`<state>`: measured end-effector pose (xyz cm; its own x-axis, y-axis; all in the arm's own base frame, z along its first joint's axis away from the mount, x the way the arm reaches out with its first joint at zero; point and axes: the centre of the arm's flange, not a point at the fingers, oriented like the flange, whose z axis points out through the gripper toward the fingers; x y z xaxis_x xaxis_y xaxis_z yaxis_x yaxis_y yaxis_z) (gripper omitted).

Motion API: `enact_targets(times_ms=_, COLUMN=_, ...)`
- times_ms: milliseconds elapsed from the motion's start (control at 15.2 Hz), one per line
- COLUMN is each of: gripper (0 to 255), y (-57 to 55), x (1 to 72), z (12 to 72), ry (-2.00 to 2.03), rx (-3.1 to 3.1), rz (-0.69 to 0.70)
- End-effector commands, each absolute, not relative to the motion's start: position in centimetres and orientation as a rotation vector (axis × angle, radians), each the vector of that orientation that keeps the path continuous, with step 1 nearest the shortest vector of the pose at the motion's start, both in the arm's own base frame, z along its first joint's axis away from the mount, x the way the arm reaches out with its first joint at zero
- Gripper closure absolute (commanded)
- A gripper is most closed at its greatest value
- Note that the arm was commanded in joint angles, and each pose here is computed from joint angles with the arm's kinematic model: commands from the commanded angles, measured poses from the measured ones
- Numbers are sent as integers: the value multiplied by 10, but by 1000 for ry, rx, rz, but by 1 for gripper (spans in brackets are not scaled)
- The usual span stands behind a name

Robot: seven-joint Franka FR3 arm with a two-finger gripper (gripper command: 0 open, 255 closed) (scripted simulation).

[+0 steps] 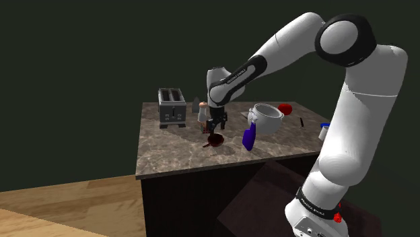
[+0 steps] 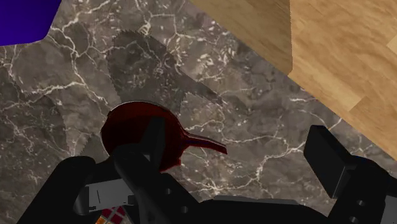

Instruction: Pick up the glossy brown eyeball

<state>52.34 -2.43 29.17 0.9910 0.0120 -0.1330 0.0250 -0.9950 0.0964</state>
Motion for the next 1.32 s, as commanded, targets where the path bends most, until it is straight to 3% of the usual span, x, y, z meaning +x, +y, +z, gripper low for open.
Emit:
enact_targets(times_ms=0, gripper=0, y=-29, x=540, z=274, ry=14, rx=3029, rz=-204)
enact_targets(times_ms=528, gripper=0, y=-47, x=605, z=192, ry=-41, rx=2997, rz=-215)
enact_targets(times_ms=1188, gripper=0, y=-48, x=606, z=151, ry=-41, rx=2996, rz=-215)
enact_targets(times_ms=1254, gripper=255, y=-48, x=605, z=151, ry=-41, rx=2996, rz=-215)
